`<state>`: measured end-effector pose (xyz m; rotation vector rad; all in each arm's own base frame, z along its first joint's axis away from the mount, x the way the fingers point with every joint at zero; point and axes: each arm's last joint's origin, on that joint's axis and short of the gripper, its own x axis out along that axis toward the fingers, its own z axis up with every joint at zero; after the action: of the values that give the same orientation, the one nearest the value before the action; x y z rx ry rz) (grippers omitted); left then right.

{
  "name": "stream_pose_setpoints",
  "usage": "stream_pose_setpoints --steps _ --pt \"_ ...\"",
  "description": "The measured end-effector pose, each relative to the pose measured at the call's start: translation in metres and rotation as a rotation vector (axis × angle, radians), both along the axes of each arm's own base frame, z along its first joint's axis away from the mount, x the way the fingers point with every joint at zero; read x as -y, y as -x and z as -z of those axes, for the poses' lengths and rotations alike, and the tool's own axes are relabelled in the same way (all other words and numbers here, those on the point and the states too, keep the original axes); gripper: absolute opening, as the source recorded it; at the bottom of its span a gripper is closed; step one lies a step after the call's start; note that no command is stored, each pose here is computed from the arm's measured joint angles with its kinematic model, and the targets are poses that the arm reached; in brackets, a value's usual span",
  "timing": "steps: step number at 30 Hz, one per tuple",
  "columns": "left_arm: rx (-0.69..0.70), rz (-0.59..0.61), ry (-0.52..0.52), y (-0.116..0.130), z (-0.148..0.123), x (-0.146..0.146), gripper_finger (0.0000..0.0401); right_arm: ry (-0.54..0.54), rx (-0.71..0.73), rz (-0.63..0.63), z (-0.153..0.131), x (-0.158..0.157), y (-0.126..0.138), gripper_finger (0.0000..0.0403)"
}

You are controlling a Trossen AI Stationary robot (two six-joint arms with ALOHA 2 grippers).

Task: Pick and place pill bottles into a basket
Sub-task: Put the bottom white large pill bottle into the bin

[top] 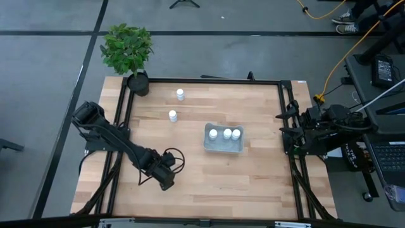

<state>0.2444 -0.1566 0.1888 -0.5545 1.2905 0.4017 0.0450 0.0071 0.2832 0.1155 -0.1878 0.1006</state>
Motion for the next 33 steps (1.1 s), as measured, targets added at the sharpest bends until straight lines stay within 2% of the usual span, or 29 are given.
stream_pose_setpoints --steps 5,9,12,19,26,29,33 --pt "-0.039 0.018 -0.022 -0.005 0.015 0.003 0.0347 0.003 -0.001 0.001 0.0 0.0 0.0 0.0245" --pt "-0.065 0.021 -0.009 -0.008 0.024 0.006 0.0325 0.005 -0.007 0.001 0.001 0.0 0.0 0.0245" --pt "-0.048 0.014 -0.004 -0.009 0.025 0.007 0.0288 0.005 -0.007 0.002 0.001 0.0 0.0 0.0245" --pt "-0.037 0.004 -0.006 -0.011 0.023 0.004 0.0174 0.004 -0.007 0.003 0.001 0.0 0.0 0.0245" --pt "-0.02 -0.004 -0.002 -0.019 0.019 -0.002 0.0171 0.002 -0.007 0.003 0.001 0.0 0.0 0.0245" --pt "0.046 0.04 -0.007 -0.034 0.004 -0.007 0.0171 0.004 -0.007 0.003 0.001 0.0 0.0 0.0245" --pt "0.163 0.095 -0.066 -0.056 -0.028 -0.027 0.0171 0.007 -0.008 0.004 0.001 0.0 0.0 0.0245"
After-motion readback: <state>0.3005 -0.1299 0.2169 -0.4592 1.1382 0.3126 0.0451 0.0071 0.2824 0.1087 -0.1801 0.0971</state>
